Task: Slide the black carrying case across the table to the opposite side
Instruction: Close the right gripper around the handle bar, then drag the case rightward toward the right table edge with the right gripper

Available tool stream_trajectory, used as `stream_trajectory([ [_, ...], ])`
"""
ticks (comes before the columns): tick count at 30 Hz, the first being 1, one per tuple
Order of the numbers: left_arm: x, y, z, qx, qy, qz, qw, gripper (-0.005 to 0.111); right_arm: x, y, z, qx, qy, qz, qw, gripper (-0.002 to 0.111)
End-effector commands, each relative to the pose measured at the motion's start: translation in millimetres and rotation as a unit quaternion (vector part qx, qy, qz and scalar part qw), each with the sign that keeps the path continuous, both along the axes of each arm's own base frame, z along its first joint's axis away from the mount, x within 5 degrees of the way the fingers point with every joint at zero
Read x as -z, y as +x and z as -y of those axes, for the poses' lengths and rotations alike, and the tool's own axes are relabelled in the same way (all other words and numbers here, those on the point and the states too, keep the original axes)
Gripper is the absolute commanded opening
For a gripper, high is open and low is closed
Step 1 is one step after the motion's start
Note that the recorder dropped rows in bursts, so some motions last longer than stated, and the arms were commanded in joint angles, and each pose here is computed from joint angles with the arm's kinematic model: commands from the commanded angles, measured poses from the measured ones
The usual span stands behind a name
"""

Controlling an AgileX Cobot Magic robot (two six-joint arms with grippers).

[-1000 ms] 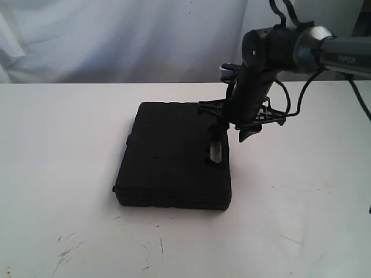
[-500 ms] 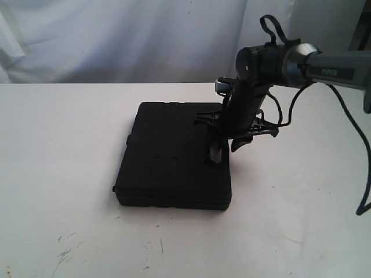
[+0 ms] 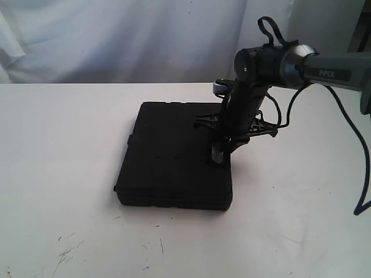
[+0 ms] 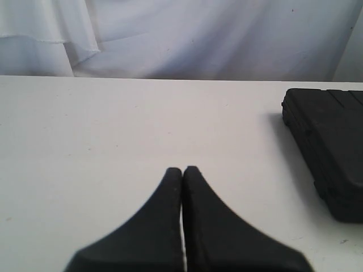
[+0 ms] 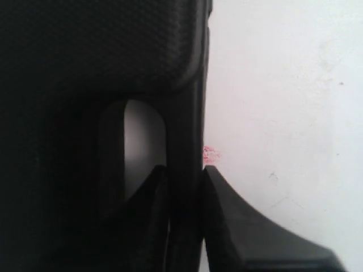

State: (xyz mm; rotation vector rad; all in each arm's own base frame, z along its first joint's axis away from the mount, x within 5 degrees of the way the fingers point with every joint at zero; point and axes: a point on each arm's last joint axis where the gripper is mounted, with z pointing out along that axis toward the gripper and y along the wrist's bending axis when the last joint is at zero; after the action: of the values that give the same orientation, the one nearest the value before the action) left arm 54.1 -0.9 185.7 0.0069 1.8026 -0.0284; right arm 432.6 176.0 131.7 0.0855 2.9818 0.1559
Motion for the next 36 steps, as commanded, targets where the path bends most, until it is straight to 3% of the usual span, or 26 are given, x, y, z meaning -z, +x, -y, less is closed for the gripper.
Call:
stream_trajectory([
  [1, 0.9, 0.0, 0.2, 0.003, 0.002, 0.002, 1.0, 0.0, -4.5, -2.1, 11.6, -0.023, -0.051, -0.01, 0.998, 0.0],
  [13, 0.9, 0.0, 0.2, 0.003, 0.002, 0.002, 1.0, 0.0, -17.2, 0.5, 47.1, -0.037, -0.114, -0.028, 0.992, 0.0],
  [23, 0.9, 0.0, 0.2, 0.003, 0.002, 0.002, 1.0, 0.0, -25.3, 4.3, 73.1, -0.029, -0.123, -0.035, 0.991, 0.0],
  [36, 0.9, 0.0, 0.2, 0.003, 0.002, 0.002, 1.0, 0.0, -11.4, 0.8, 106.6, -0.025, -0.144, -0.062, 0.987, 0.0],
])
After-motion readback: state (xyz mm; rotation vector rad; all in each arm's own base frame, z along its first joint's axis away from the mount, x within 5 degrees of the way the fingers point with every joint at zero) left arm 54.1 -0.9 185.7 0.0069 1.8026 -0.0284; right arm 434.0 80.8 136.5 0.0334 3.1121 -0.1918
